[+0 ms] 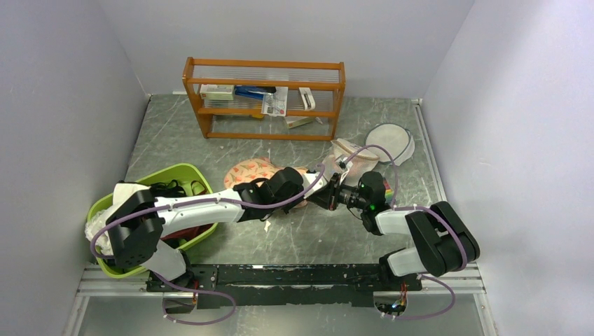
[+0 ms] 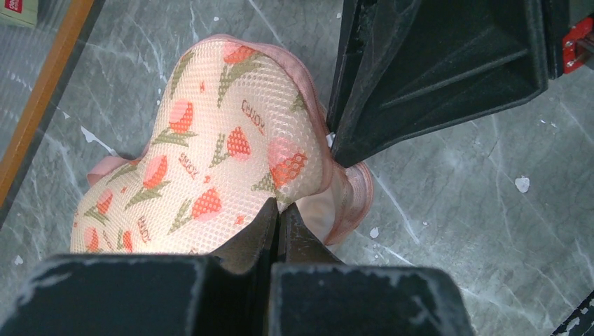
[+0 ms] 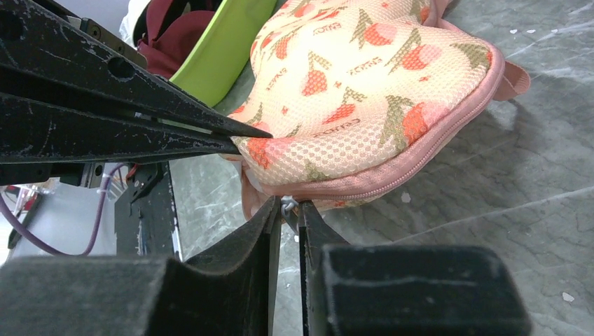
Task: Unzip the laundry bag and remove the bra
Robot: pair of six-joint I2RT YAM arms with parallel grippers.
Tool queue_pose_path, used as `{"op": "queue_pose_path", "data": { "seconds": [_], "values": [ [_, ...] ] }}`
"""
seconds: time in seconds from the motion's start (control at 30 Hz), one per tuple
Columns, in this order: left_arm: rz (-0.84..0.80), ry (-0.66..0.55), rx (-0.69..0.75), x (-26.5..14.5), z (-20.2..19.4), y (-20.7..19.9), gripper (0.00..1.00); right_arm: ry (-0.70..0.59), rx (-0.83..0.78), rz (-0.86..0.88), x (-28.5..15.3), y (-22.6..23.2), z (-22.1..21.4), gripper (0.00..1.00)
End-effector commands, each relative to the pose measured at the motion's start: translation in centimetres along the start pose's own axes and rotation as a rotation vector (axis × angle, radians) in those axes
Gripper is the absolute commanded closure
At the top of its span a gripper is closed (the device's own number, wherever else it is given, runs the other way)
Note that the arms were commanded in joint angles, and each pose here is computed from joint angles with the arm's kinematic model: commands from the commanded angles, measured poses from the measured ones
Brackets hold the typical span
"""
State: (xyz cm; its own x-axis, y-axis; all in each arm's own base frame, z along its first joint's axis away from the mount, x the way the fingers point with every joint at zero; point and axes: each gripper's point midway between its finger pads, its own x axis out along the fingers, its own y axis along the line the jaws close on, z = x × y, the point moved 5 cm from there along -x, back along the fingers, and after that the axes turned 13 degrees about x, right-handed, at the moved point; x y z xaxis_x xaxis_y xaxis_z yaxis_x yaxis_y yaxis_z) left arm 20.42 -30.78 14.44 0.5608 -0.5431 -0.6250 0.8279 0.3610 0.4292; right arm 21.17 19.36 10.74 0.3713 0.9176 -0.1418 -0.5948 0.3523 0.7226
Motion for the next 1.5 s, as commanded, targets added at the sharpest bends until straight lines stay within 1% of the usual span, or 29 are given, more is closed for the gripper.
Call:
{"op": "queue_pose_path", "data": {
  "seconds": [0.0, 0.2, 0.23, 0.33, 0.43, 0.47, 0.53, 0.57, 0.63, 0.7, 0.93, 1.13, 1.17, 1.47],
  "values": [
    [0.033, -0.061, 0.003, -0.78, 1.39, 0.58, 0.93, 0.0, -0.014, 0.025, -0.08, 0.37, -0.21, 0.88],
    [0.037, -0.068, 0.003, -0.96, 1.49, 0.63, 0.93, -0.003, -0.011, 0.025, -0.53, 0.64, -0.57, 0.88],
    [0.037, -0.068, 0.004, -0.97, 1.49, 0.65, 0.93, -0.004, -0.013, 0.024, -0.56, 0.67, -0.57, 0.89],
    [0.037, -0.068, 0.006, -0.96, 1.49, 0.65, 0.93, -0.004, -0.016, 0.019, -0.56, 0.59, -0.54, 0.96],
    [0.041, -0.066, 0.006, -0.96, 1.45, 0.69, 0.93, 0.001, -0.02, 0.016, -0.56, 0.64, -0.44, 0.97],
    [0.043, -0.067, 0.005, -1.0, 1.48, 0.74, 0.93, 0.002, -0.024, 0.013, -0.61, 0.69, -0.41, 0.95],
    [0.043, -0.068, 0.006, -1.05, 1.49, 0.75, 0.93, 0.001, -0.03, -0.001, -0.72, 0.64, -0.36, 0.84],
    [0.042, -0.069, 0.007, -1.05, 1.46, 0.73, 0.93, -0.002, -0.034, -0.006, -0.76, 0.63, -0.29, 0.83],
    [0.041, -0.07, 0.007, -1.05, 1.47, 0.7, 0.93, -0.003, -0.038, -0.002, -0.77, 0.75, -0.2, 0.87],
    [0.039, -0.069, 0.008, -1.03, 1.5, 0.64, 0.93, -0.003, -0.041, 0.006, -0.74, 0.87, -0.13, 0.89],
    [0.045, -0.07, 0.009, -1.12, 1.47, 0.73, 0.93, 0.001, -0.035, 0.013, -0.66, 0.87, -0.18, 0.88],
    [0.048, -0.07, 0.011, -1.21, 1.47, 0.76, 0.93, -0.006, -0.041, -0.001, -0.95, 0.84, -0.32, 0.99],
    [0.049, -0.069, 0.012, -1.24, 1.44, 0.79, 0.93, -0.003, -0.041, -0.006, -1.0, 0.78, -0.4, 1.0],
    [0.057, -0.072, 0.019, -1.47, 1.49, 0.81, 0.93, 0.023, -0.078, -0.058, -0.99, 0.15, -0.07, 1.0]
  ]
}}
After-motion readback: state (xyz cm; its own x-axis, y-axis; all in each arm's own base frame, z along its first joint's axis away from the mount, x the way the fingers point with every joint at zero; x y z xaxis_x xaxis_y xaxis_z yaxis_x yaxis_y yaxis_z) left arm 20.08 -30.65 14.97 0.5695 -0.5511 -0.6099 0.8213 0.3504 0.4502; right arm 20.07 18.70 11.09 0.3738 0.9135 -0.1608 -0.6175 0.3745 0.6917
